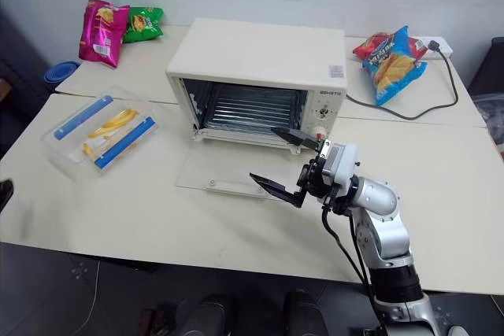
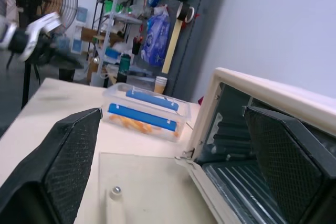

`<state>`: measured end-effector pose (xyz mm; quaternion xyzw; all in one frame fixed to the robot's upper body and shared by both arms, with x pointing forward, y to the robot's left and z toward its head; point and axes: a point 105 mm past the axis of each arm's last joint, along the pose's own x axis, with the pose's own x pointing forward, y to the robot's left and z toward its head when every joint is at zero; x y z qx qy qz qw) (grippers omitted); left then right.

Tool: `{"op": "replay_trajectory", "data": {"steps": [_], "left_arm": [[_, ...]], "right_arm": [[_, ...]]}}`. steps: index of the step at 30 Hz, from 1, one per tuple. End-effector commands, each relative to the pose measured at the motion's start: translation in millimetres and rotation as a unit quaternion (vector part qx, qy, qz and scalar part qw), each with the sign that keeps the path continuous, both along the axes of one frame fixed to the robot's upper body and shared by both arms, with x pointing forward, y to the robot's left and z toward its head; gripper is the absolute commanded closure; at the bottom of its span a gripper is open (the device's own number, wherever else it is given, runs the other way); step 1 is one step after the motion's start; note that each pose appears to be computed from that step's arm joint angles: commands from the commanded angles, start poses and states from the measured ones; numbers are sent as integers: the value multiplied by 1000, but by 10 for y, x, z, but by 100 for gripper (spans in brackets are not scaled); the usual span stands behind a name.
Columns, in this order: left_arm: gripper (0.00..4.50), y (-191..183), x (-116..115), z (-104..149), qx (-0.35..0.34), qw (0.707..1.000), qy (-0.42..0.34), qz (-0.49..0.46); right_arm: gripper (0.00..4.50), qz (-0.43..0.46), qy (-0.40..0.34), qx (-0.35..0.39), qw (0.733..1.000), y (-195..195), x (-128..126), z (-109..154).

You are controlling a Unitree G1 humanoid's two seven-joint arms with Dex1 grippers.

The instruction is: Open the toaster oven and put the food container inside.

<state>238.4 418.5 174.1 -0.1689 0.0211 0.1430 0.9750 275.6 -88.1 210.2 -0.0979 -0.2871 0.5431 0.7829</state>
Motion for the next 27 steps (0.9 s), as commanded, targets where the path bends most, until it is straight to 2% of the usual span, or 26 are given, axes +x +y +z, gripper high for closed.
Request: {"op": "replay_trajectory", "data": {"steps": [1, 6, 9, 12, 15, 17, 22, 25, 27], "left_arm": [[2, -36, 209, 113, -33, 999, 13, 3], [2, -54, 473, -87, -26, 991, 129, 13], [2, 29, 577, -147, -33, 987, 149, 41], [2, -59, 700, -208, -70, 984, 159, 20], [58, -29, 716, -217, -69, 981, 178, 23], [125, 17, 707, -191, -69, 981, 182, 30], [259, 70, 693, -107, -56, 983, 175, 24], [344, 117, 648, 6, -15, 986, 168, 13], [381, 47, 672, 201, 40, 990, 132, -23]], "right_arm": [[0, -4, -16, 2, 1000, -39, -32, 40], [0, -1, -11, 4, 1000, 18, -74, 12], [0, 1, -7, 5, 1000, 41, -79, 9], [0, -7, -5, 7, 1000, 26, -61, 12], [0, -13, -7, 6, 1000, 11, -47, 18], [0, -16, -9, 4, 1000, 6, -35, 19], [0, -17, -11, 3, 1000, 29, -22, 19], [0, -15, -11, 2, 1000, 24, -28, 11], [0, -16, -10, -1, 1000, 15, -27, 0]]}}
